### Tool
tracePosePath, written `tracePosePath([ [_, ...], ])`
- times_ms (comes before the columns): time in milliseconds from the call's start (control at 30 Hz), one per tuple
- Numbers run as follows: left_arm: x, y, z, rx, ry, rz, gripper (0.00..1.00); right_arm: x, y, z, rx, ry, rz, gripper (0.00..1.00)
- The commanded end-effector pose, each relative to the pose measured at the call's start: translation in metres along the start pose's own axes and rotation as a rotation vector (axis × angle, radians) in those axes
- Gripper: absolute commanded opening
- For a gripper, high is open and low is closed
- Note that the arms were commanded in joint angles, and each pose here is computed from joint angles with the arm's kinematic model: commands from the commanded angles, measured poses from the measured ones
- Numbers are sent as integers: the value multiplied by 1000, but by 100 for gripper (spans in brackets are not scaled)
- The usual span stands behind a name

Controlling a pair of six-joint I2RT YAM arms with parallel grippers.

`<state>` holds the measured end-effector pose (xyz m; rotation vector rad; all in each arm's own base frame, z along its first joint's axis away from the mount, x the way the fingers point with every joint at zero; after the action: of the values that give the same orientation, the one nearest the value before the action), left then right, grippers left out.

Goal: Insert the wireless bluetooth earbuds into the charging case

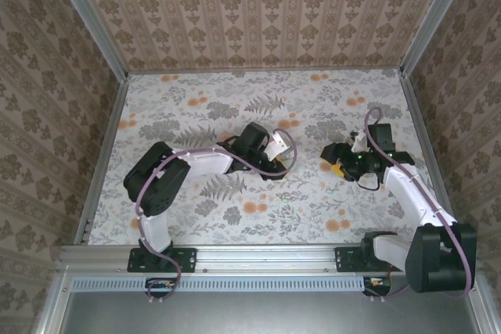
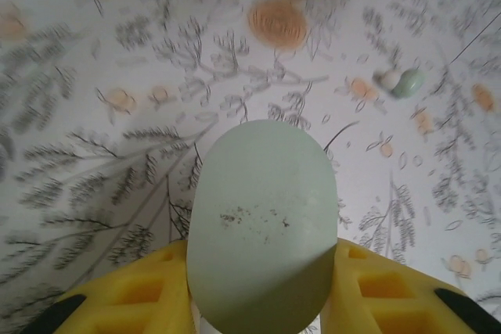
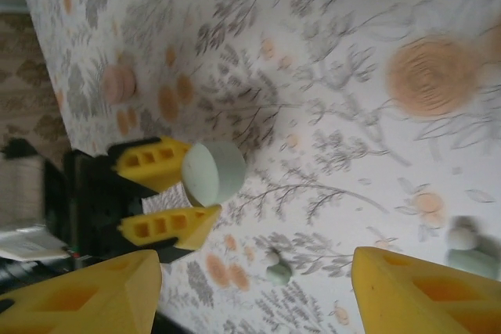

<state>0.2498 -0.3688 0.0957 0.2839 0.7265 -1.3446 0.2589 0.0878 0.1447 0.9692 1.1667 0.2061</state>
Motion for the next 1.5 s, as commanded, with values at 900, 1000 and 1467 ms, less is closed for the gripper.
tracePosePath([
  [900,-97,-47,48,24,-165,-146,29,39,107,-51,-118,164,182,49],
  [1000,-101,-46,47,26,-165,-136,29,39,113,-53,-107,166,203,35],
  [1467,-143,-39,54,33,-339,-14,67,32,142,-55,16,179,338,20],
])
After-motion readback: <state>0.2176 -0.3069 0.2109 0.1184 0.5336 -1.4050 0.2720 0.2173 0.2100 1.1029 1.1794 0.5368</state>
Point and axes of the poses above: each hand's point on the last joint's axis, 136 mm out from that joint toward the fingers, its own x axis out along the fingers, its own y axis along the line the jaws close on, z = x × y, the point moved 3 cm from there along -x, back along the fingers, and after that the axes turned 5 degrees about x, right-handed, at the moved point
